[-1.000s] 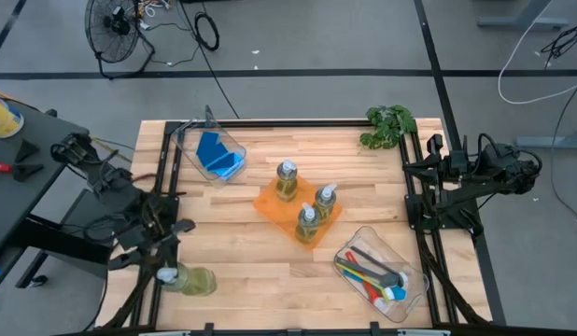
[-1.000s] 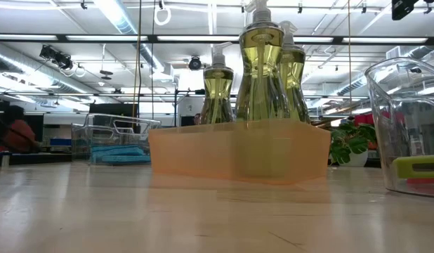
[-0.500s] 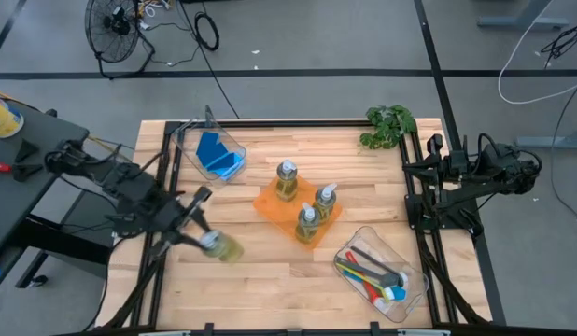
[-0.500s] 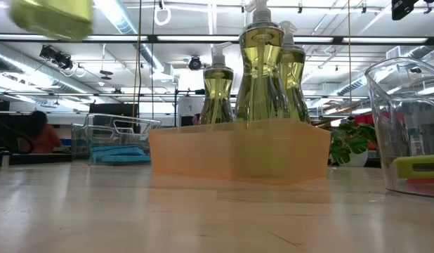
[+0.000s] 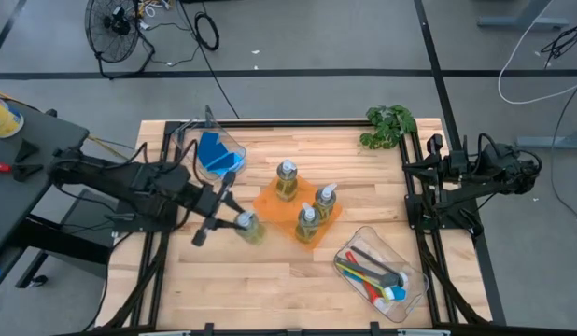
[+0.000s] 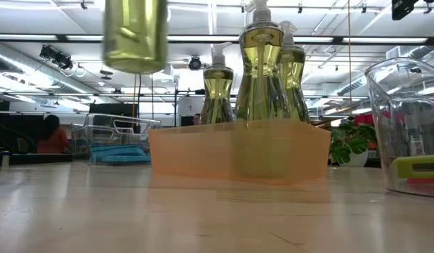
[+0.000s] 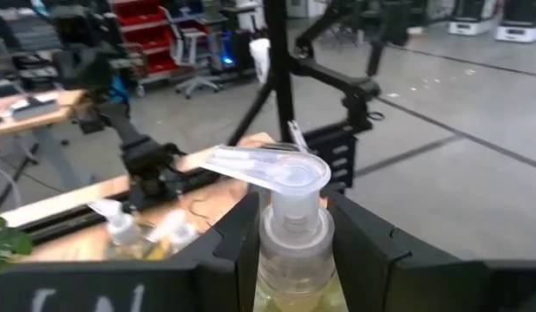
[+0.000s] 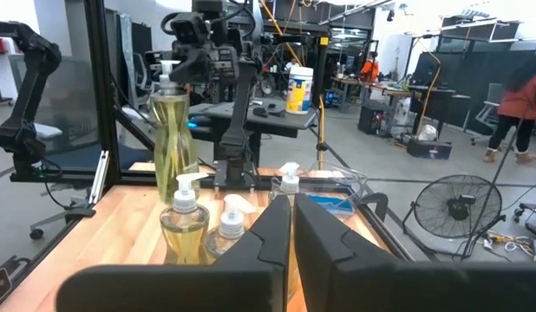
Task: Pick & Place Kitchen Sink Supplies
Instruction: Put the yellow dish soap into the orange bin
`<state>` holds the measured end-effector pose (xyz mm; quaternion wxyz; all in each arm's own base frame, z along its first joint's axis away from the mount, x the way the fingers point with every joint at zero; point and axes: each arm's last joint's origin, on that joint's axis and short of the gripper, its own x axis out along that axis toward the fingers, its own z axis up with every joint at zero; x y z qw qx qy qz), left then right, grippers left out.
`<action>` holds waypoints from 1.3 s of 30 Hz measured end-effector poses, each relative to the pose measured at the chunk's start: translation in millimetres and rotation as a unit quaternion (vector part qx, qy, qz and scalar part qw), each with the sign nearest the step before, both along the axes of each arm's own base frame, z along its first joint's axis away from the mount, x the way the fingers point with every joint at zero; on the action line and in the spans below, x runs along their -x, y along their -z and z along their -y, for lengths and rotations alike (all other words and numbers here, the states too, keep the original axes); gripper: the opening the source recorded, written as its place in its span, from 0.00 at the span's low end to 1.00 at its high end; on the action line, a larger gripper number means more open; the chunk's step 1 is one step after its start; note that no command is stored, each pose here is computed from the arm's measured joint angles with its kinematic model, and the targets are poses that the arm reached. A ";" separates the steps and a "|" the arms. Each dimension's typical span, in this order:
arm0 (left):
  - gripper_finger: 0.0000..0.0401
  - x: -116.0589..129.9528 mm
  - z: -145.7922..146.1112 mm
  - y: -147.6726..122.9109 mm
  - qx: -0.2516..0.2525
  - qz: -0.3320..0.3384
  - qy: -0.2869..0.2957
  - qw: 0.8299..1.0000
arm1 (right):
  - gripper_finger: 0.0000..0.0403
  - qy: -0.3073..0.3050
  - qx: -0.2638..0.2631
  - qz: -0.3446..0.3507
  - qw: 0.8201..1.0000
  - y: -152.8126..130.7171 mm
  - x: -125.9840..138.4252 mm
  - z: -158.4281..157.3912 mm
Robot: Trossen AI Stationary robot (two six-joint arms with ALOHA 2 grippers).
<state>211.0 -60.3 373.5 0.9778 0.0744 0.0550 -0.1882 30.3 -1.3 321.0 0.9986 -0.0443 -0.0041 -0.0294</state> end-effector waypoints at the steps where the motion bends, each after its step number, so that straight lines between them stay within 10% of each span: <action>1: 0.30 -2.9 -1.6 0.1 0.001 0.004 -0.005 1.000 | 0.05 0.000 0.000 0.000 1.000 0.0 0.0 0.0; 39: 0.30 -14.4 -90.5 3.3 -0.018 0.012 -0.071 0.997 | 0.05 0.000 0.000 0.000 1.000 0.0 0.0 0.0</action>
